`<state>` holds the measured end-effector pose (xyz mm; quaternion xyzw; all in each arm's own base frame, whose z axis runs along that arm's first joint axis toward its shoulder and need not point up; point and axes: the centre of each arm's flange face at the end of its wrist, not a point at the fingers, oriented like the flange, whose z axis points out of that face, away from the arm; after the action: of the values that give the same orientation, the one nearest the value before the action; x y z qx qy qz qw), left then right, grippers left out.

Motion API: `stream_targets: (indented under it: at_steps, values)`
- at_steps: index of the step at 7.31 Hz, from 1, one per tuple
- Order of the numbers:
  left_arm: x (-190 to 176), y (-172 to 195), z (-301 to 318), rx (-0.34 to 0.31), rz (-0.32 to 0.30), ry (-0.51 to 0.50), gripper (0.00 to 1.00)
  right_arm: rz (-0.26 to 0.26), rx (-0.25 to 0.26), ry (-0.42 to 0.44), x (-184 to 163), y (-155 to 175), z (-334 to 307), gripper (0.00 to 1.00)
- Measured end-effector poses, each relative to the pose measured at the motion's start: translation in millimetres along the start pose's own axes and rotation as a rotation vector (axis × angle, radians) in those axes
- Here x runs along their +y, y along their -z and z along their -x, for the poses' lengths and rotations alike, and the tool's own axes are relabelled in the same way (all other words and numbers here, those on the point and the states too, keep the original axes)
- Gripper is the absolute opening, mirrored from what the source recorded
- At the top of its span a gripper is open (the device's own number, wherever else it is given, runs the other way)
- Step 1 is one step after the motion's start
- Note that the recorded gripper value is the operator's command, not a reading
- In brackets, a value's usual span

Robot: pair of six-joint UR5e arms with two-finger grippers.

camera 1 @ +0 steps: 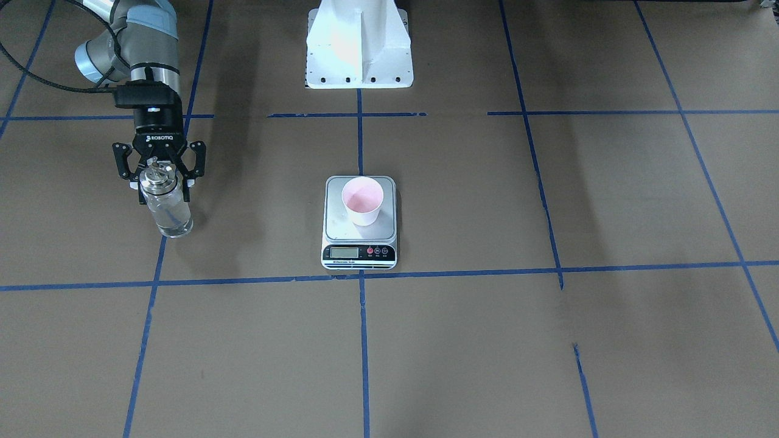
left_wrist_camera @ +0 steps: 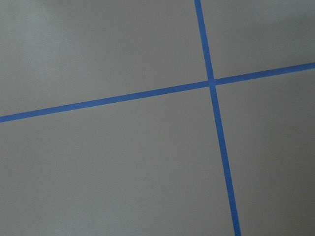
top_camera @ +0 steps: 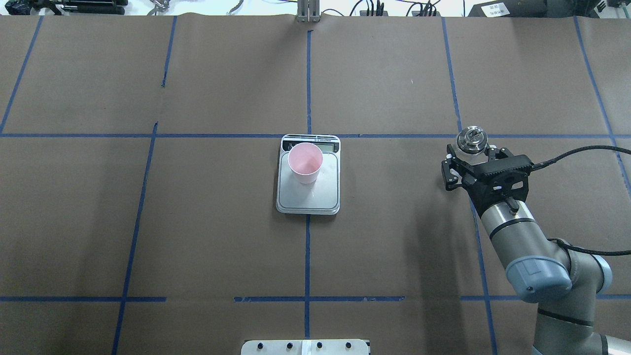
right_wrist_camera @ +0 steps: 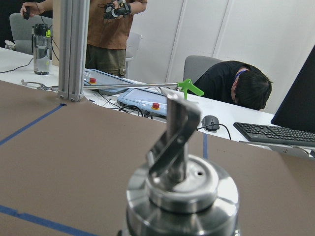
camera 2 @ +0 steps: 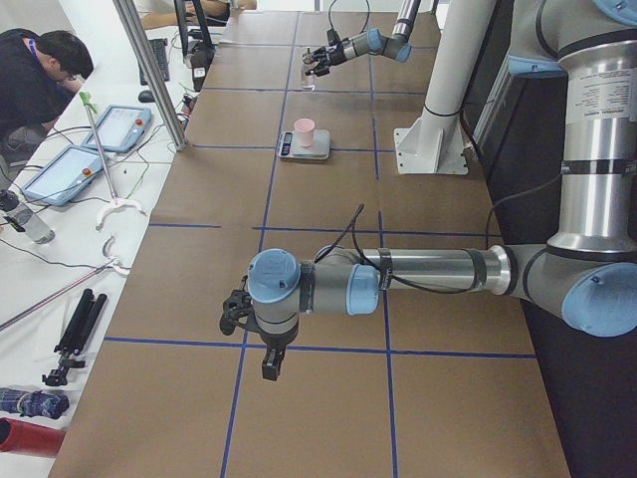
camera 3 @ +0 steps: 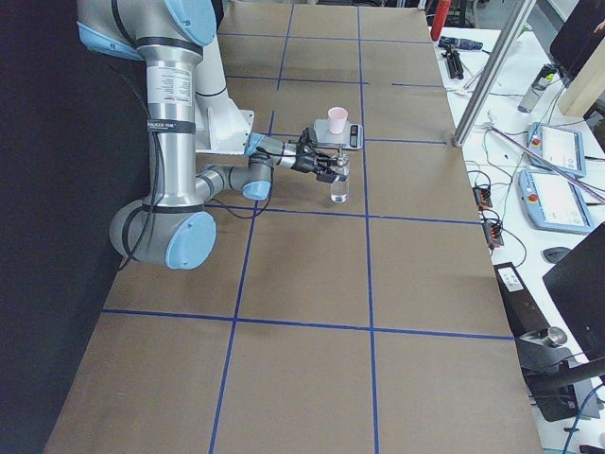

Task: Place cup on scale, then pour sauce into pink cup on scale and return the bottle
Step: 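Lift the sauce bottle with the right gripper and carry it toward the cup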

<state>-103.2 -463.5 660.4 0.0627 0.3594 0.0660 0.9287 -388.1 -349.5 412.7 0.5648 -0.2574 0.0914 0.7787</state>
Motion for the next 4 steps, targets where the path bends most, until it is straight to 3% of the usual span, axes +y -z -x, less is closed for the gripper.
stream_targets:
  at_steps: [4]
  values:
    - [-0.8, 0.0, -0.7, 0.0, -0.001, -0.002, 1.0, -0.029, -0.008, 0.124, -21.5, -1.5, 15.6, 0.0]
